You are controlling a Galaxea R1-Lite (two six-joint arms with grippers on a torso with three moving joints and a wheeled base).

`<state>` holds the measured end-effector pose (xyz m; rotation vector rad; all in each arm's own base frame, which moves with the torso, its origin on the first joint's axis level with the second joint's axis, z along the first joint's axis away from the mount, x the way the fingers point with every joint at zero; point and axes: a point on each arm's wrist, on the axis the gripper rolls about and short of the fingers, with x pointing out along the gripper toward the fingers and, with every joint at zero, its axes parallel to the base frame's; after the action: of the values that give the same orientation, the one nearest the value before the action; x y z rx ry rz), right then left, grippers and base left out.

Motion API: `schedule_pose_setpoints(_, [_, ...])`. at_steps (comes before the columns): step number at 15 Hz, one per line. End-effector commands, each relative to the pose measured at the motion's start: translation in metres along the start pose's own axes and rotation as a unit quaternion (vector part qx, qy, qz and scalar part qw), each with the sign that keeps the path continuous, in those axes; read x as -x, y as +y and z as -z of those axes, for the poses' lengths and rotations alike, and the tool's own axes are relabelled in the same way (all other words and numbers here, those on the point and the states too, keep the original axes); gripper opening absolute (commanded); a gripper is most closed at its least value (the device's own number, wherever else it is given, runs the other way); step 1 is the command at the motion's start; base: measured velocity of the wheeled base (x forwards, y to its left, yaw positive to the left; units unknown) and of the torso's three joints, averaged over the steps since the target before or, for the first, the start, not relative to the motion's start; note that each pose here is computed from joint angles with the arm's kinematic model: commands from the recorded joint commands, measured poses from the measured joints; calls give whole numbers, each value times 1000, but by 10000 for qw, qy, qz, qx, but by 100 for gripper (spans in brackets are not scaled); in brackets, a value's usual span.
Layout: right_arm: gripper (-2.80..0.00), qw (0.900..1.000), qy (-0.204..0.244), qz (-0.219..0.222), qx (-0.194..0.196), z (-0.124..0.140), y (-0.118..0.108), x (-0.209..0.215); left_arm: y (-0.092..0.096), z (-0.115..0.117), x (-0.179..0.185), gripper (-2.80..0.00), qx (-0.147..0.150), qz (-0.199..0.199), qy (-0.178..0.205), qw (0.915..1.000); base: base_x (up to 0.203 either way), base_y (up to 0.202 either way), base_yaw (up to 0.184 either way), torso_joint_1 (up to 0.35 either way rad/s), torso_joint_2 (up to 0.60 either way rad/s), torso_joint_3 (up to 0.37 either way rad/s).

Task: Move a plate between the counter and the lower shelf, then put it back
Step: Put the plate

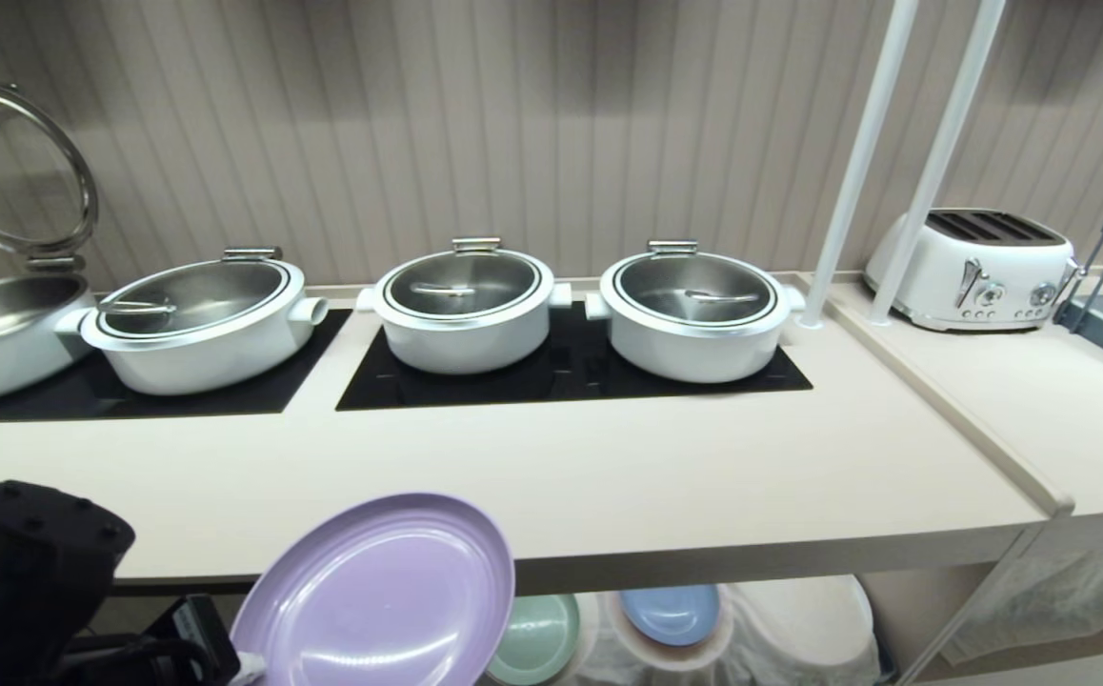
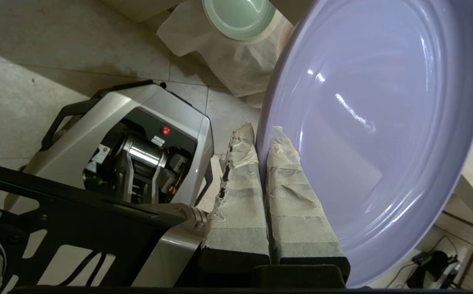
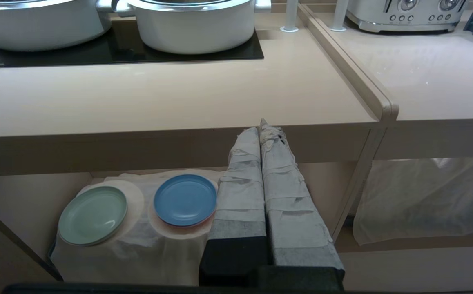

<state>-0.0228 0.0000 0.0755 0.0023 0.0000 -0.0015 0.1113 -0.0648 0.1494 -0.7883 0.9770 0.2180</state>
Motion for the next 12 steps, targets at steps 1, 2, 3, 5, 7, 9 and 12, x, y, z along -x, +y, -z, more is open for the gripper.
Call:
schedule_pose_setpoints(1, [-280,10000,0,0,4,0,0,0,0,0,0,-280,29,-4,-7,10000,0,0,0,0,0,0])
schedule_pose_setpoints(2, [-280,10000,0,0,-2,0,0,0,0,0,0,-280,28,-9,-5,10000,0,0,0,0,0,0])
schedule_pose_setpoints(3, [-280,10000,0,0,0,0,0,0,0,0,0,-280,28,-9,-13,10000,0,0,0,0,0,0])
schedule_pose_setpoints(5, [-280,10000,0,0,3,0,0,0,1,0,1,-280,40,15,-22,10000,0,0,0,0,0,0])
schedule_pose_setpoints(7, [-280,10000,0,0,4,0,0,0,3,1,2,-280,31,0,-41,10000,0,0,0,0,0,0])
schedule_pose_setpoints(9, [-280,10000,0,0,4,0,0,0,3,0,2,-280,37,-8,-59,10000,0,0,0,0,0,0])
schedule_pose_setpoints(12, [-280,10000,0,0,2,0,0,0,1,-1,0,-280,44,-37,-94,9999,0,0,0,0,0,0])
